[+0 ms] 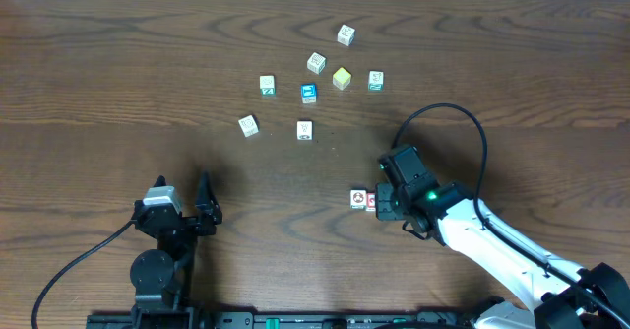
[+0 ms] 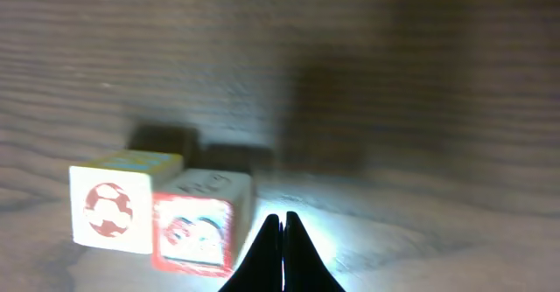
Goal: Lift 5 blocks
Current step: 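Release the red 3 block and move the right gripper to the A block, then grasp the A block with the right gripper and lift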
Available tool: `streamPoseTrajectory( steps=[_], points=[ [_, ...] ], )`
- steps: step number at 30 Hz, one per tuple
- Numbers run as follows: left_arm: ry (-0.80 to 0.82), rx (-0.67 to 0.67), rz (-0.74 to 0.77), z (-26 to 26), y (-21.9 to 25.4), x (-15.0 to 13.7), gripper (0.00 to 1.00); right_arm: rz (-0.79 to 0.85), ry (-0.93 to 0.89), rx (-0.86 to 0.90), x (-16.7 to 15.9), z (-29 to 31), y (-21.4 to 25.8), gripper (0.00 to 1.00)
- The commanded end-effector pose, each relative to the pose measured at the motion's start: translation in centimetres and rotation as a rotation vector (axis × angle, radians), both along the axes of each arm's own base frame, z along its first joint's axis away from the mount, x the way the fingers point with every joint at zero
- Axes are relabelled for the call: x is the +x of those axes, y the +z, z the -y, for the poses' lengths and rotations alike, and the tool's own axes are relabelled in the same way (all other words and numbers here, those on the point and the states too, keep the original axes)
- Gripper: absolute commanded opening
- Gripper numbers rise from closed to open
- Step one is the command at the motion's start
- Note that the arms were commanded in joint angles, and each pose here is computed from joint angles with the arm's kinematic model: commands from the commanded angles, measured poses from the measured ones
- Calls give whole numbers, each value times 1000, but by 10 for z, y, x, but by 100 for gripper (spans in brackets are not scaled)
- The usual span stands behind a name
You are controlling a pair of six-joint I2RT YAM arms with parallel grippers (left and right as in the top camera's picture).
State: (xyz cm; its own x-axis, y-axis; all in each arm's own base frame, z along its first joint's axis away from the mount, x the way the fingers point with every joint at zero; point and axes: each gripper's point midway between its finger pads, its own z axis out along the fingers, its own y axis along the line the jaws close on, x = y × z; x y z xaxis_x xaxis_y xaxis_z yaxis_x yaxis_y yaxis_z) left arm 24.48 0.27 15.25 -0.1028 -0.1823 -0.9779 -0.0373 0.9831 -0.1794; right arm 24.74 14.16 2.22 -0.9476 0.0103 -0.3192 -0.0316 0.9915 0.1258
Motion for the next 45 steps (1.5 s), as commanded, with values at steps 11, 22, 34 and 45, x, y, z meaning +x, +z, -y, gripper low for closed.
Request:
streamPoseTrajectory(
  steps=[11,22,34,45],
  points=[
    [3,-8,-47,0,-16,-1,77,263,-1,-20,80,-5,118,54],
    [3,-8,-47,0,-16,-1,77,231,126,60,134,-63,103,84],
    [3,-8,-47,0,-16,-1,77,218,166,183,159,-156,62,90],
    [3,-8,-47,0,-16,-1,77,195,109,205,158,-182,26,84]
  ],
)
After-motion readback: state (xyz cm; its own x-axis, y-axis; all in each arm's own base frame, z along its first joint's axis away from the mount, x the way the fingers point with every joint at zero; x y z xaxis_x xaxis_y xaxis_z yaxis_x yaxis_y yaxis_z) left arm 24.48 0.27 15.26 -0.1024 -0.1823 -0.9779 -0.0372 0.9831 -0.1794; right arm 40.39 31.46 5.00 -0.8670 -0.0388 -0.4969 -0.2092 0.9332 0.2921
